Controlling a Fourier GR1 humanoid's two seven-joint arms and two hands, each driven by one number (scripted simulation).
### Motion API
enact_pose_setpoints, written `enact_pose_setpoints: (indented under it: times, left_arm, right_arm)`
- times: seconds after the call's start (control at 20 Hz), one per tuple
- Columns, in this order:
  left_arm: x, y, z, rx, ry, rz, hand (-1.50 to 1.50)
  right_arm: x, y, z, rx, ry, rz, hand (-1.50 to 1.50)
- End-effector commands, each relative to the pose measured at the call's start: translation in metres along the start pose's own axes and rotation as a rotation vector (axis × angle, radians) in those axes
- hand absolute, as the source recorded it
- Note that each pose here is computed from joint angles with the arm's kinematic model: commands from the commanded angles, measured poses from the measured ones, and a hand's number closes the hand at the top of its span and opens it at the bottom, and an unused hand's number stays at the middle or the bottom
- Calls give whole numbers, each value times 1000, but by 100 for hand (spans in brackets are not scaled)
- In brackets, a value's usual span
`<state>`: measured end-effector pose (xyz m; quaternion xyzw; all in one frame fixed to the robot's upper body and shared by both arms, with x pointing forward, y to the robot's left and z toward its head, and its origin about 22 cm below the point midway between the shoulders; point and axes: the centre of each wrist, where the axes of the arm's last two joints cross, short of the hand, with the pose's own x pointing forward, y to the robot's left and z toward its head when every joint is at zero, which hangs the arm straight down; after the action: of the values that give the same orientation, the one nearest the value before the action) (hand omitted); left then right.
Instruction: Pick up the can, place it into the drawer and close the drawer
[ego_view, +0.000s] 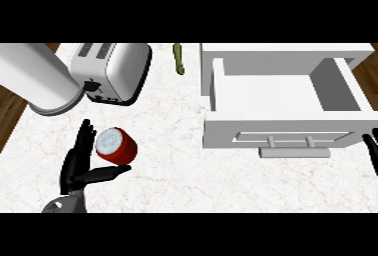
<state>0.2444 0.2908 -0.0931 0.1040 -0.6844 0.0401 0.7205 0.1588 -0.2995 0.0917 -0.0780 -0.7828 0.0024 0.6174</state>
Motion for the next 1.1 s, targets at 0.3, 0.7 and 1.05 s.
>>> enact_pose_setpoints:
  times: [0.3, 0.7, 1.05]
  left_arm:
    - [-12, -30, -14, -12, 1, 16, -150]
    - [-3, -23, -37, -45, 28, 11, -150]
    - [10, -55, -33, -69, -27, 62, -150]
  right_arm:
    - [-10, 7, 0, 10, 9, -7, -150]
    - [-10, 10, 6, 13, -11, -6, -150]
    - [1, 7, 15, 0, -3, -2, -150]
